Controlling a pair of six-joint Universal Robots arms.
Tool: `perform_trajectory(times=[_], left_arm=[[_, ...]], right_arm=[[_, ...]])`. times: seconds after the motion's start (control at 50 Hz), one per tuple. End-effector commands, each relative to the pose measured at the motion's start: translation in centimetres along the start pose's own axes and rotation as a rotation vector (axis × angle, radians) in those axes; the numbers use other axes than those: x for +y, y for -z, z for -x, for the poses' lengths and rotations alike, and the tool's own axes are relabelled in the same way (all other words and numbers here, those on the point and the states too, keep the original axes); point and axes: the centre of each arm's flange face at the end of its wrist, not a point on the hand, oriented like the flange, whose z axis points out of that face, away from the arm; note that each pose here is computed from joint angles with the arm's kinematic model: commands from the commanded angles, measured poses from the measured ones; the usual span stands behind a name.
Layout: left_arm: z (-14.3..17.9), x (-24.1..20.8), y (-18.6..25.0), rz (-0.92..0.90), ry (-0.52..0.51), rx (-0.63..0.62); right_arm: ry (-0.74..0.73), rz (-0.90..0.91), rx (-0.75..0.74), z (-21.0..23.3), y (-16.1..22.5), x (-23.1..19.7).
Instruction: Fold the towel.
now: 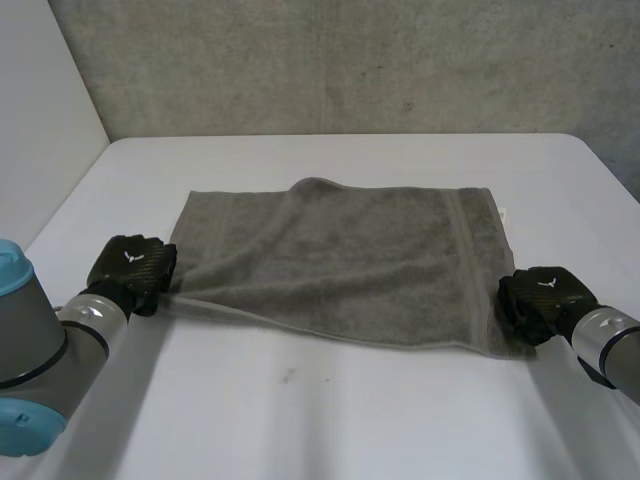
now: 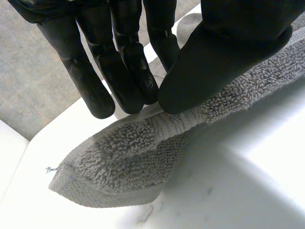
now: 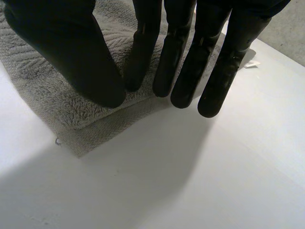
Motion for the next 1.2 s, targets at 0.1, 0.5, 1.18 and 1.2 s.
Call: perform_trajectory(times=[0.1, 0.5, 1.18, 1.2], left_arm=[[-0.1, -0.1, 0.1, 0.002, 0.000, 0.002], [-0.5, 0.0, 0.4, 0.003, -0.002, 0.014], [-0.6, 0.1, 0.4, 0.008, -0.003, 0.022], [-0.6, 0.1, 0.4, 0.008, -0.003, 0.022]], right_arm=[[0.002, -0.041, 0.026, -1.1, -0.1, -1.5], [-0.169, 0.031, -0.084, 1.4, 2.1, -0.2], [-0.119, -0.019, -0.044, 0.6, -0.1, 0.2], [-0.118, -0.015, -0.046, 0.6, -0.3, 0.3]])
